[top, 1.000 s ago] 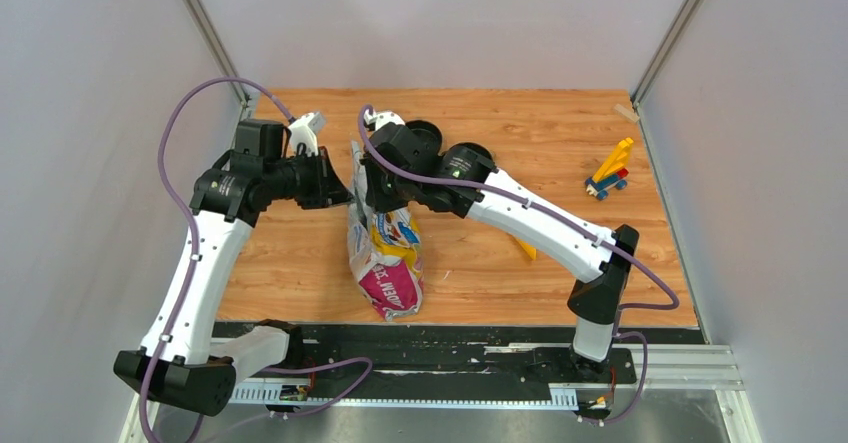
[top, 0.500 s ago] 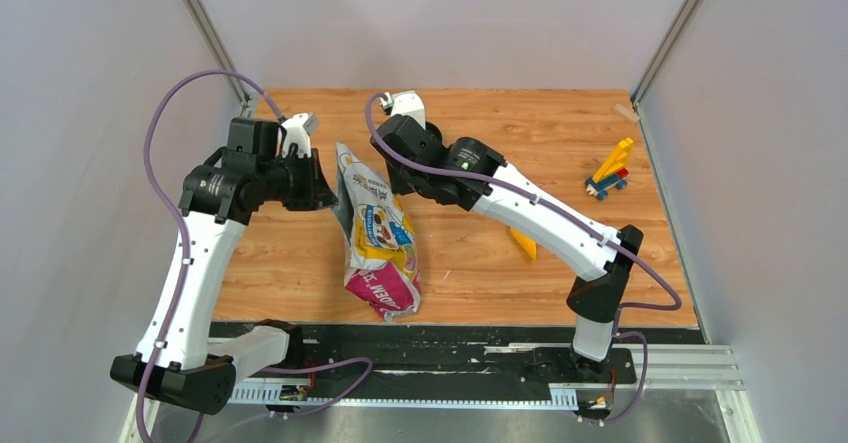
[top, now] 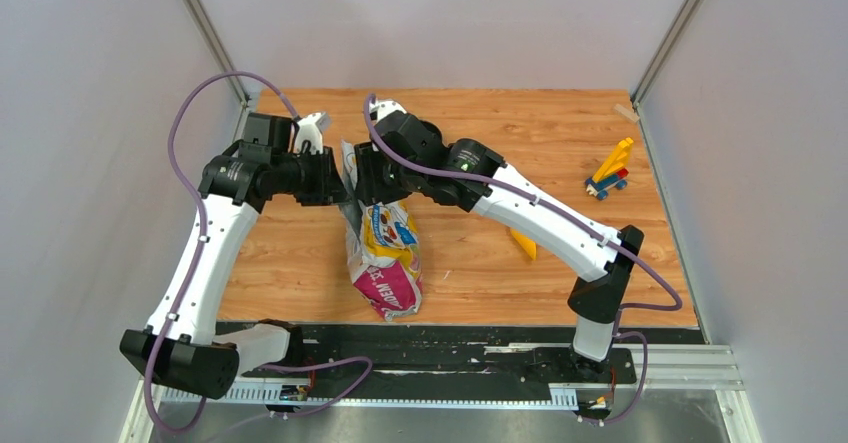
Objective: Serve the pet food
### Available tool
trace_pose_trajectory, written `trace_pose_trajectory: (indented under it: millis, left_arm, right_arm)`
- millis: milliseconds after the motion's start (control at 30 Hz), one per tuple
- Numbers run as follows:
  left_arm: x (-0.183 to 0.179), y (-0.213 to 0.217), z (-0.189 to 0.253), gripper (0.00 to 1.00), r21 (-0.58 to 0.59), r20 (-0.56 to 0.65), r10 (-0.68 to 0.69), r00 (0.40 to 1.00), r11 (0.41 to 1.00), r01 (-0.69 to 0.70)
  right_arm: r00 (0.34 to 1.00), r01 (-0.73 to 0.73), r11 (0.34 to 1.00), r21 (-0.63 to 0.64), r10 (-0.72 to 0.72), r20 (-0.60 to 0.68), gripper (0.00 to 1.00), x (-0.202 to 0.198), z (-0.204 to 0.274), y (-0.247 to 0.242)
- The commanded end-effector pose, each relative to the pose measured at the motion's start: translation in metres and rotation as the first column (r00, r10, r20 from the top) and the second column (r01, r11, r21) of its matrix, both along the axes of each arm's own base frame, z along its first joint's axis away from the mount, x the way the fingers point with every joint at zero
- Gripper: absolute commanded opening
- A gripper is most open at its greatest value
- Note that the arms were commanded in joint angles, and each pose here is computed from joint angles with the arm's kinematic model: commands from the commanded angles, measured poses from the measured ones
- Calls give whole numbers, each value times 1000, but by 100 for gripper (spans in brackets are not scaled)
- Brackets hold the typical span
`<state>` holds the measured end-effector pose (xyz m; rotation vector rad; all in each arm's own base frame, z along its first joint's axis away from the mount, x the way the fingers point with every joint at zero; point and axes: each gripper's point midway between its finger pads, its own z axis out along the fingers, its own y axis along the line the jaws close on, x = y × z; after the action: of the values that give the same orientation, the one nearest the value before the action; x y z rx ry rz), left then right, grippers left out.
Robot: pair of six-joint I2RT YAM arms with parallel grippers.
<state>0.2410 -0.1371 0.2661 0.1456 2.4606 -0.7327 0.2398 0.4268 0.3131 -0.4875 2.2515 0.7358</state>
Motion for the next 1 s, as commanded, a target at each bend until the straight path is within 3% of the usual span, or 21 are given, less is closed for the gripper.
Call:
trace_pose_trajectory:
  millis: [0,167,233,333,367,400,467,500,733,967]
  left_arm:
    - [8,-5,3,25,-21,30,-16,999,1000,17]
    - [9,-7,6,25,-36,39,-20,999,999,21]
    - [9,-8,7,24,-40,43,-22,999,999,24]
    - [8,-8,9,15,-44,48,-24,999,999,26]
    - [8,-8,9,12,-46,50,-26,998,999,28]
    - [8,-8,9,6,-46,51,-26,998,999,28]
    - [9,-5,9,0,-29,55,-12,998,999,14]
    - [9,-3,9,0,-19,58,-6,998,1000,7]
    - [19,35,25,0,136,139,144,980,977,-163]
    - [20,57,61,0,169,251,232,940,945,-279]
  right_arm:
    - [999,-25,998,62,27,-33,39,-8,7,13]
    - [999,-17,1000,-14,16,-51,39,-6,-14,17]
    - [1000,11,998,-56,-13,-21,44,-1,-20,15]
    - [1000,16,997,-77,-15,12,47,2,-25,20]
    - [1000,11,997,-78,-10,12,42,2,-27,22]
    - [1000,7,997,-81,-6,13,31,2,-28,24]
    - [999,31,996,-87,-28,27,3,5,-26,21]
    - [998,55,994,-96,-52,42,0,9,-25,16]
    - [935,280,951,-128,-240,262,0,39,19,-42]
    - [868,397,910,-116,-332,369,0,55,49,-80]
